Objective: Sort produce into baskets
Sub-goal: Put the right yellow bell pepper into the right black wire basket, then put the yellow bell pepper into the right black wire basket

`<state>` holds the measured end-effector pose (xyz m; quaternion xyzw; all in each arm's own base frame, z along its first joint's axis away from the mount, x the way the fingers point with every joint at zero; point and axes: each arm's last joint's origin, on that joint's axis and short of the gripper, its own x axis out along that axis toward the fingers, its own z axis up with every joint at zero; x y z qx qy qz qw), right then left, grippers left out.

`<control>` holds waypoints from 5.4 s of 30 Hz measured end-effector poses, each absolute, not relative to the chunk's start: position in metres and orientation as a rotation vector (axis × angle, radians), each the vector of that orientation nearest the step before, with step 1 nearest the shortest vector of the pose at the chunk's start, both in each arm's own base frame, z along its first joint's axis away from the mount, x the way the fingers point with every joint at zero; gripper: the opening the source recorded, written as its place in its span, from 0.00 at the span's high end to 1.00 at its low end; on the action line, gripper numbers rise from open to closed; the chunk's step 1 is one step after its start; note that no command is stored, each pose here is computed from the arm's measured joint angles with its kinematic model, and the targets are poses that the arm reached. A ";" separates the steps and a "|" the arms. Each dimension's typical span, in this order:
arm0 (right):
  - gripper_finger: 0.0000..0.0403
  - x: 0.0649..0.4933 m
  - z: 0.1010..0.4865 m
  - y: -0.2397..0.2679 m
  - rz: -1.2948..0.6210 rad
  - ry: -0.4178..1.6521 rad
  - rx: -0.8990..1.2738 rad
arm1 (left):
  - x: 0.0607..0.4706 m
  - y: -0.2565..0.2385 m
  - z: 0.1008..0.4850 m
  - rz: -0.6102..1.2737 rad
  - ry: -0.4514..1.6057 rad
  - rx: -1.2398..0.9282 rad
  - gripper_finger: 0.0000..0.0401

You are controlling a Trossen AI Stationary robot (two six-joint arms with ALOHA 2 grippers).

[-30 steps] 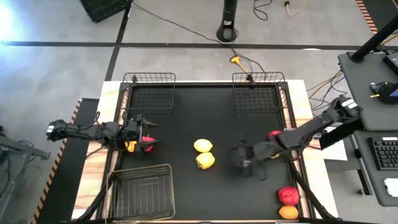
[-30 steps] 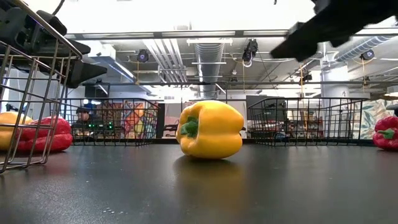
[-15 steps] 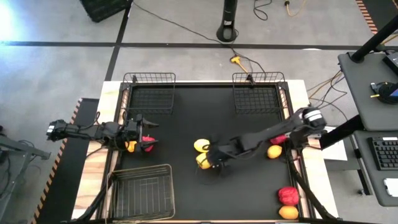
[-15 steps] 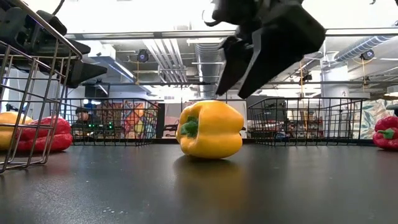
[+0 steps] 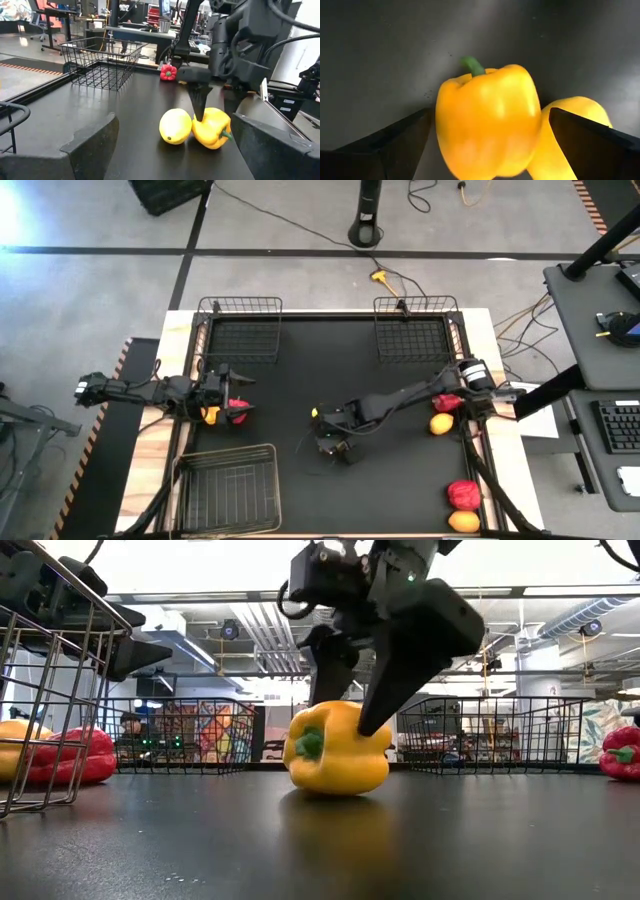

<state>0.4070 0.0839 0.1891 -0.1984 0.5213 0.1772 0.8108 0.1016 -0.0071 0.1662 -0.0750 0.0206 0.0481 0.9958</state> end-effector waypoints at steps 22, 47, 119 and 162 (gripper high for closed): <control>0.17 0.412 0.167 0.081 0.418 1.161 -0.368 | 0.102 -0.007 0.166 0.097 0.041 -0.150 0.09; 0.22 0.284 0.369 -0.028 -0.756 0.904 -0.031 | 0.102 -0.007 0.166 0.096 0.041 -0.150 0.09; 0.08 0.221 0.347 -0.104 -0.845 1.054 0.690 | 0.102 -0.007 0.166 0.097 0.041 -0.151 0.09; 0.07 0.347 0.266 0.125 -0.078 1.224 0.338 | 0.102 -0.007 0.166 0.097 0.041 -0.151 0.09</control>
